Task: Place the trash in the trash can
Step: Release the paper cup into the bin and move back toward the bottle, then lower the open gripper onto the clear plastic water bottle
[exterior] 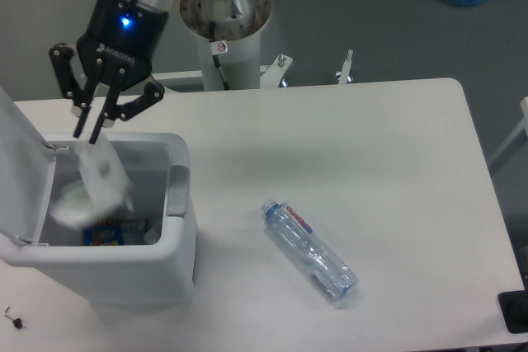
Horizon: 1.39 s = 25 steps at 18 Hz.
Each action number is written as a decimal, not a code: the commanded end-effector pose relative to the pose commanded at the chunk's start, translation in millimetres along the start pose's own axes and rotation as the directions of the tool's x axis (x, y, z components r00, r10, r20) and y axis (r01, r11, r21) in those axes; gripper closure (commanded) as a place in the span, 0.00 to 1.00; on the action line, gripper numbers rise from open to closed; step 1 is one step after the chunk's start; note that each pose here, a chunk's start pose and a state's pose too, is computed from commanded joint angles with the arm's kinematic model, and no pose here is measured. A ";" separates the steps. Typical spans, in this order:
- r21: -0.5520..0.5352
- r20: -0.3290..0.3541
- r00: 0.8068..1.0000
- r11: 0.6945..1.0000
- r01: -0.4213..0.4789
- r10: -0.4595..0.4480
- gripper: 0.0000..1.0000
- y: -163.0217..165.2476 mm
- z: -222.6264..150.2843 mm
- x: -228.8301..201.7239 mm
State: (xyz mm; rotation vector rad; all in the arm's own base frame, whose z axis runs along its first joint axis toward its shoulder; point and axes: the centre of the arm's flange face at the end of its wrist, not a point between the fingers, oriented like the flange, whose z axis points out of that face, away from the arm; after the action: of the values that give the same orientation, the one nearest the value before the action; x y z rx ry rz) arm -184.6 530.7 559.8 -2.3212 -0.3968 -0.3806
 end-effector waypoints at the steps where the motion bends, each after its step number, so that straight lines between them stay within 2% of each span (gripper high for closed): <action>1: 0.001 0.009 1.000 1.000 0.001 -0.001 0.01 -0.5 -0.6 -0.6; 5: -0.004 0.054 0.998 1.000 0.020 -0.019 0.00 -0.9 -0.7 -10.7; 7: 0.005 0.099 0.992 0.997 0.080 -0.080 0.00 -0.7 -7.6 -47.6; 8: 0.012 0.133 0.981 0.990 0.144 -0.144 0.00 0.1 -11.4 -68.8; 10: 0.019 0.240 0.934 0.963 0.269 -0.266 0.00 9.4 -12.0 -116.2; 12: 0.028 0.322 0.890 0.943 0.333 -0.324 0.00 12.7 -13.0 -161.1; 16: 0.011 0.415 0.821 0.904 0.428 -0.393 0.00 27.5 1.7 -239.3; 21: -0.055 0.440 0.794 0.871 0.489 -0.419 0.00 35.9 56.9 -311.3; 23: -0.069 0.497 0.767 0.862 0.502 -0.406 0.00 36.7 70.2 -331.6; 25: -0.096 0.518 0.758 0.854 0.511 -0.396 0.00 45.9 85.7 -346.6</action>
State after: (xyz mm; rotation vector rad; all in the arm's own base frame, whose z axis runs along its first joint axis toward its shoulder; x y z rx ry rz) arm -468.3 501.7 340.2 -2.5186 -1.2497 -0.0621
